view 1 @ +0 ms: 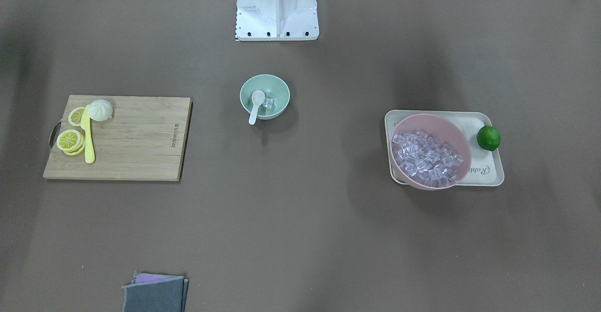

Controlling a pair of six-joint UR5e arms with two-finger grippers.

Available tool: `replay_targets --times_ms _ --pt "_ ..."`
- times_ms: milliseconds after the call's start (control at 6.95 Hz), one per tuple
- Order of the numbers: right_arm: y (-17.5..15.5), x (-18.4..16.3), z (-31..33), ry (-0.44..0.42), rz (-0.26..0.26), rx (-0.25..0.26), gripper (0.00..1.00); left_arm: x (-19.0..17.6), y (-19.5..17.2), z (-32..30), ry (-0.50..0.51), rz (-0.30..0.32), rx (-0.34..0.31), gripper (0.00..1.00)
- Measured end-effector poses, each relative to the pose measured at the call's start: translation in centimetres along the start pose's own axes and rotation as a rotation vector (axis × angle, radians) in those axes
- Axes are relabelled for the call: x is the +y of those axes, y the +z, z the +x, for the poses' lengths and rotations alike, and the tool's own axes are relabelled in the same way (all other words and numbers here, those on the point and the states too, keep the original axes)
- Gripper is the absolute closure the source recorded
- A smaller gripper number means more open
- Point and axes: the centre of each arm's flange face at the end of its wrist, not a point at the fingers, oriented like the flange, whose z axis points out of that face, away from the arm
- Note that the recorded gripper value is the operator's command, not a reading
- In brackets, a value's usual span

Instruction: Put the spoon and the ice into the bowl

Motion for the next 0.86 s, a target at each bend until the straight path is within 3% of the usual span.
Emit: replay_targets --times_ms 864 --pt "-0.1 0.1 -0.2 -0.009 0.004 -0.007 0.0 1.2 0.0 0.2 0.01 0.017 -0.006 0.01"
